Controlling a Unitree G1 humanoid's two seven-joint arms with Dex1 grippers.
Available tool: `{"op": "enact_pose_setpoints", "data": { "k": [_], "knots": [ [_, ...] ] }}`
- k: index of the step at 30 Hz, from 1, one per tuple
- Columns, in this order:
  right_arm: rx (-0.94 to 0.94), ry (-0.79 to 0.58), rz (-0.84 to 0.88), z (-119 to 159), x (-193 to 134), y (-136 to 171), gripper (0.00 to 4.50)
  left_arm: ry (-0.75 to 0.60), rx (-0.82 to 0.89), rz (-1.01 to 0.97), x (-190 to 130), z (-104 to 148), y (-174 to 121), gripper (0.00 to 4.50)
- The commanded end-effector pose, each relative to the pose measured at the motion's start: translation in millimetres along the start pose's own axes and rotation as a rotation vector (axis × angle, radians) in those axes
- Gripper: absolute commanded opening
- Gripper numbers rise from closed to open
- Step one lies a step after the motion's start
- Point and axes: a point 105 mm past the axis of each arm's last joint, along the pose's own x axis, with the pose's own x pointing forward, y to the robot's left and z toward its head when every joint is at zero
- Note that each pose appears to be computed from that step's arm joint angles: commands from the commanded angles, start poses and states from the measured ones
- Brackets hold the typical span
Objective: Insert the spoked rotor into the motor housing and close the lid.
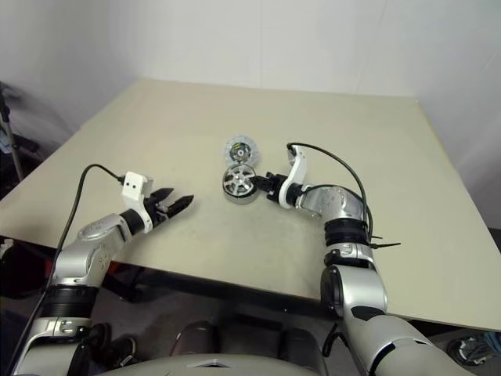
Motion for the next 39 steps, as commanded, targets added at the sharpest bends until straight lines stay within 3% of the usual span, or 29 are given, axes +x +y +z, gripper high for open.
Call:
{"op": "enact_pose_setpoints", "data": {
  "k": [1, 4, 12, 23, 29, 33, 39],
  "knots": [
    [-0.062, -0.058, 0.029, 15.1, -3.2, 10.1, 0.28, -0.051, 0.035, 0.005, -3.0, 17.2, 2.4, 4.04],
    [-0.055, -0.057, 0.04, 15.0, -3.5, 10.4, 0.28, -0.052, 0.035, 0.005, -2.9, 17.4, 2.4, 4.04],
    [-0.089, -0.098, 0.046, 21.5, -4.0, 14.2, 3.04, -0.052, 0.034, 0.004, -2.6, 17.7, 2.4, 4.04],
    [-0.099, -0.302, 0.139, 52.9, -13.0, 29.9, 3.04, -0.052, 0.031, 0.001, -1.8, 17.0, 1.6, 4.04],
    [-0.15, -0.25, 0.129, 40.4, -2.4, 32.9, 3.04, -0.052, 0.033, -0.004, 0.0, 17.3, -0.1, 4.04],
    [-0.269, -0.164, 0.134, 15.6, 11.7, 39.6, 3.04, -0.048, 0.034, -0.005, -0.1, 16.7, -0.3, 4.04],
    [-0.356, -0.079, 0.155, -7.7, 25.8, 47.4, 1.06, -0.045, 0.036, -0.003, -1.5, 16.4, 0.6, 4.04]
  ]
}}
